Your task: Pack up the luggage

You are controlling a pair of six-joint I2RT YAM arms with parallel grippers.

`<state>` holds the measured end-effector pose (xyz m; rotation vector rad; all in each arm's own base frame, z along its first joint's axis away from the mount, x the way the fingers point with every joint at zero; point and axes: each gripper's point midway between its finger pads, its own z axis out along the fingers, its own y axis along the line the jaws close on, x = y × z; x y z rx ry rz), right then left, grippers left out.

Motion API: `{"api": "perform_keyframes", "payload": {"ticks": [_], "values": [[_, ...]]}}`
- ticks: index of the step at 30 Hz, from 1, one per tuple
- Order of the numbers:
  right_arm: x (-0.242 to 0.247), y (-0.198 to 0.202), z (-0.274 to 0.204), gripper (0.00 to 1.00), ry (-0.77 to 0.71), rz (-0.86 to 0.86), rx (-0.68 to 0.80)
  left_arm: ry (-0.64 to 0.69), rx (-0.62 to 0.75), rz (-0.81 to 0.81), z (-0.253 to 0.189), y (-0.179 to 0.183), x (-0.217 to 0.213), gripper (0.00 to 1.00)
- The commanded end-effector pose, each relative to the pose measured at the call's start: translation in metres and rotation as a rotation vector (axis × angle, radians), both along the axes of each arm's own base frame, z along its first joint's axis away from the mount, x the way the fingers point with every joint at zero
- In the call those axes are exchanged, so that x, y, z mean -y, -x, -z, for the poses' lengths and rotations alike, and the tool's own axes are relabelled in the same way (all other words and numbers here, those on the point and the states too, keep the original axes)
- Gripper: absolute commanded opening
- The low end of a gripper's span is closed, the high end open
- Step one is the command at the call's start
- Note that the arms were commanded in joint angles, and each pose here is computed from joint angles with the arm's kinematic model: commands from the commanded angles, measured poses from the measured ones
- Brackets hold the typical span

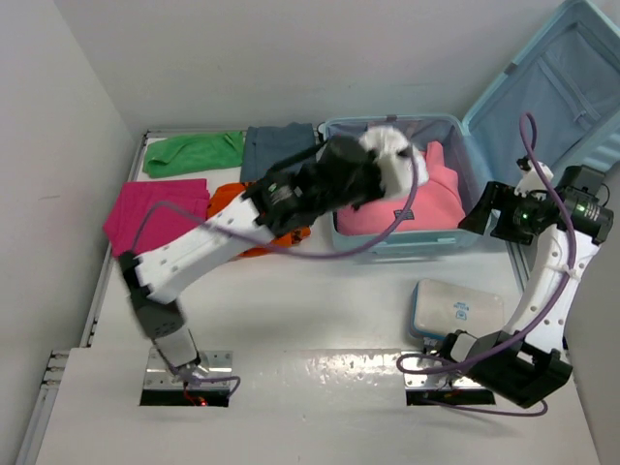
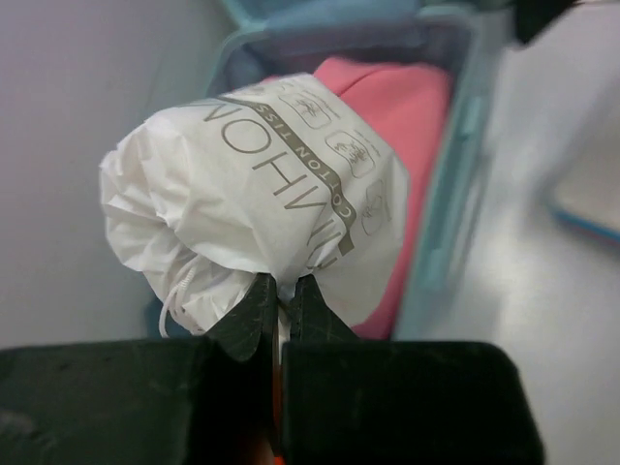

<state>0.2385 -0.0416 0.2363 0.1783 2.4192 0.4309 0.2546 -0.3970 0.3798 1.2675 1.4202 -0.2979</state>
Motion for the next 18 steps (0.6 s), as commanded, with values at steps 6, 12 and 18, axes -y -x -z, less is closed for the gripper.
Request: {"api": "perform_keyframes", "payload": {"ticks": [6, 12, 18], "values": [[0.015, -0.017, -0.01, 0.85, -0.111, 0.03, 0.085, -0.283, 0.26, -0.254, 0.009, -0.163, 0.013, 0.0], [0.025, -0.012, 0.004, 0.85, -0.143, 0.046, 0.086, -0.49, 0.372, -0.303, 0.082, -0.229, 0.012, 0.0], [0.033, -0.006, 0.019, 0.83, -0.131, 0.074, 0.067, -0.568, 0.42, -0.339, 0.131, -0.297, -0.01, 0.0]]}}
